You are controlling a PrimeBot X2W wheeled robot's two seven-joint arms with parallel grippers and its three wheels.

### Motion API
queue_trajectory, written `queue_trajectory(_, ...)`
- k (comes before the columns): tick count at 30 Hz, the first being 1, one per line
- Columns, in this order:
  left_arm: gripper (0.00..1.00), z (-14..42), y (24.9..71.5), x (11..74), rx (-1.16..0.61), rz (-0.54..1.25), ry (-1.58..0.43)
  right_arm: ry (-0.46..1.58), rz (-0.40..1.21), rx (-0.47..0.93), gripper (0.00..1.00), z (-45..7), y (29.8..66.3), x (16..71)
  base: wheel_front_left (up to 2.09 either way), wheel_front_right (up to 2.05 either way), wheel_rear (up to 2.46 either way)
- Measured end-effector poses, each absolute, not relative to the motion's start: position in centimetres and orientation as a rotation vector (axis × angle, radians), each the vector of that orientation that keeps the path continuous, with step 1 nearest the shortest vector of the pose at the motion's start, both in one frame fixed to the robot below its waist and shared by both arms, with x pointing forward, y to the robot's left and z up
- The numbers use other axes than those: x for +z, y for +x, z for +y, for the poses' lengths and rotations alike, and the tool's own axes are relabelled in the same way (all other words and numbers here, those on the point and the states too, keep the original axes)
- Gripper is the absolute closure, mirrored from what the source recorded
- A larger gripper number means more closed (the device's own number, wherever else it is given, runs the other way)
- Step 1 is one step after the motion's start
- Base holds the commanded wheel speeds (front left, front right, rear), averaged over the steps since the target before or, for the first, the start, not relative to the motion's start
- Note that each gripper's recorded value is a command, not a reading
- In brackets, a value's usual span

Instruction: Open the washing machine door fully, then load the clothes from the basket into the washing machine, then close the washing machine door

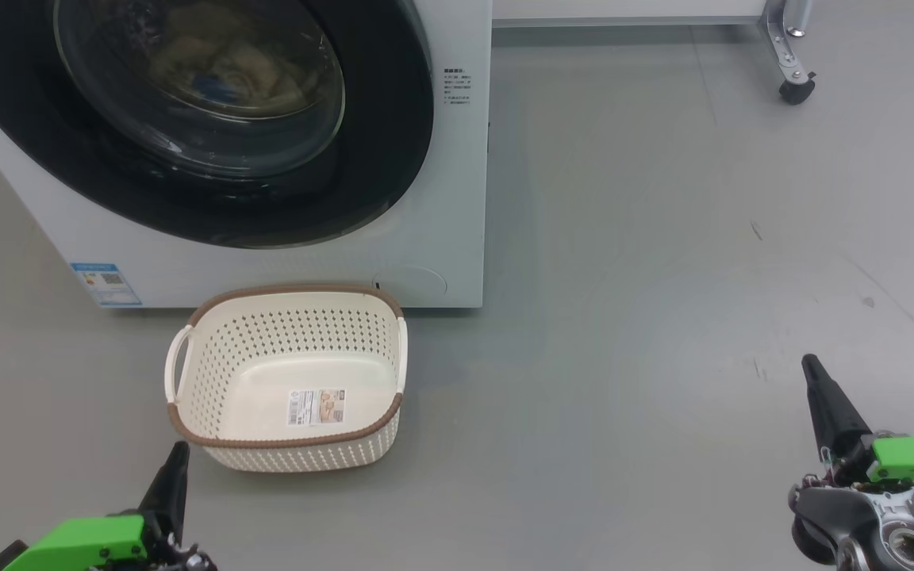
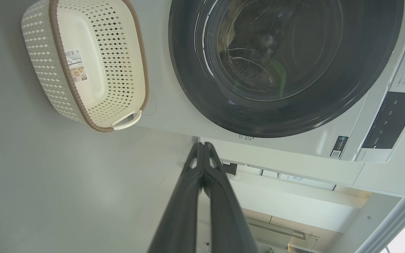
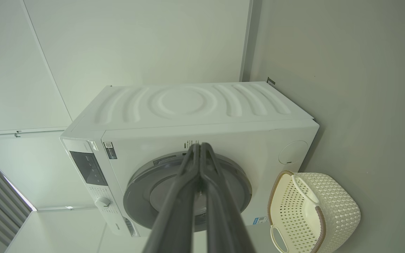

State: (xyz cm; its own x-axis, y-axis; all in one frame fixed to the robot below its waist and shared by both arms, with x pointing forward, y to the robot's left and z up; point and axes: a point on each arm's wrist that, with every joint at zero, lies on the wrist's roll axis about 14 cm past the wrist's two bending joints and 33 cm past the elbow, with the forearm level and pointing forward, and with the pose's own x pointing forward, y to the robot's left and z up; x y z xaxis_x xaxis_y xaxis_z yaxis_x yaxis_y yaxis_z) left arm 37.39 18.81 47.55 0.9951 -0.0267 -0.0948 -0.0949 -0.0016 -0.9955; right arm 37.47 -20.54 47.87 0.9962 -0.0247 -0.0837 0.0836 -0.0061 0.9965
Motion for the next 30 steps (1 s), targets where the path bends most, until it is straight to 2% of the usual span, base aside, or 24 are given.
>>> queue_trajectory(30,1.00,18.82,37.39,47.55,0.054,0.095,-1.573,1.575,0.046,-0.085,1.00,-20.54,37.47,47.87,0.00,0.00,0.00)
